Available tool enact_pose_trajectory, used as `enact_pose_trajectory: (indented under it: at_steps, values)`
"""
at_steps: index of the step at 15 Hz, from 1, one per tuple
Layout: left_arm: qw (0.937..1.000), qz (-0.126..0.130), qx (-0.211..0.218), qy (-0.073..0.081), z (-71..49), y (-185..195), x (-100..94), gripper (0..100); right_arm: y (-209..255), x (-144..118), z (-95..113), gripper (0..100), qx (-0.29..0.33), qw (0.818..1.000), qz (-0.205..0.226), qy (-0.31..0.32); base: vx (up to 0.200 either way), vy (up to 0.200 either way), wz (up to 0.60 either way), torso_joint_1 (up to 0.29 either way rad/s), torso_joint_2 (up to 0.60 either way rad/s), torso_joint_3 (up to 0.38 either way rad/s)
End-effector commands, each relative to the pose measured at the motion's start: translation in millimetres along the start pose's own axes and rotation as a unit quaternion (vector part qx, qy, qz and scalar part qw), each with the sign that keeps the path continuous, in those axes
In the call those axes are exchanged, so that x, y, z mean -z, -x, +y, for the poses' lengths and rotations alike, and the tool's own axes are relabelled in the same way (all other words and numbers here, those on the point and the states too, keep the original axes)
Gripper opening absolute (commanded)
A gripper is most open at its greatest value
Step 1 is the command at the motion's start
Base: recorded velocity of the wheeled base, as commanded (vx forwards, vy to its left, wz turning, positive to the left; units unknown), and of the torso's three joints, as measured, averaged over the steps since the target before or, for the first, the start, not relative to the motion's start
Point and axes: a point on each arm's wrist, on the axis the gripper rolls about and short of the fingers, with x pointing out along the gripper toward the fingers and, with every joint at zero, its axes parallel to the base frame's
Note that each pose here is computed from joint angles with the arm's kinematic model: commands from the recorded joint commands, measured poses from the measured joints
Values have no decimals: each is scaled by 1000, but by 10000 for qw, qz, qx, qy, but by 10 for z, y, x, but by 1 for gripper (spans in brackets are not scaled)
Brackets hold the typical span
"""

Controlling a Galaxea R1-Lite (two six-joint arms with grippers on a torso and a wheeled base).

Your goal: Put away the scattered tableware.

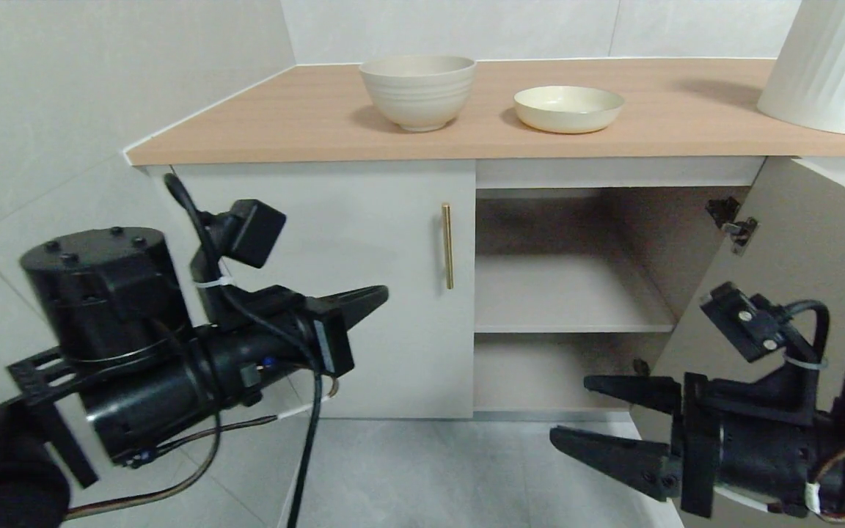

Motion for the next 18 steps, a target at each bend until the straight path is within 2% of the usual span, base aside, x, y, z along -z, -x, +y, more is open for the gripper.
enact_pose_trajectory:
  at_steps: [1,2,4,5,6,7,14,18]
  values:
    - [9991,-112,-403,45,-46,810,-278,0,-222,-200,-188,100,335,9994,-85,-44,0,0,0,0,0,0]
    - [9987,18,-502,85,-40,891,-280,0,-150,-344,-236,100,522,9985,-172,-74,0,0,0,0,0,0]
    - [9976,121,-673,137,6,951,-243,0,26,-492,-318,100,890,9956,-217,-175,0,0,0,0,0,0]
    - [9971,205,-714,187,53,940,-211,0,165,-506,-372,100,1159,9927,-183,-269,0,0,0,0,0,0]
    - [9975,220,-647,182,51,936,-213,0,218,-520,-365,100,1208,9921,-200,-272,0,0,0,0,0,0]
    - [9976,225,-624,183,52,928,-215,100,291,-540,-351,100,1273,9913,-185,-288,0,0,0,0,0,0]
    - [9975,159,-672,170,65,941,-236,100,624,-715,-102,100,1457,9886,2,-375,0,0,0,0,0,0]
    - [9967,116,-779,189,98,948,-257,100,642,-822,3,100,2340,9718,-65,-291,0,0,0,0,0,0]
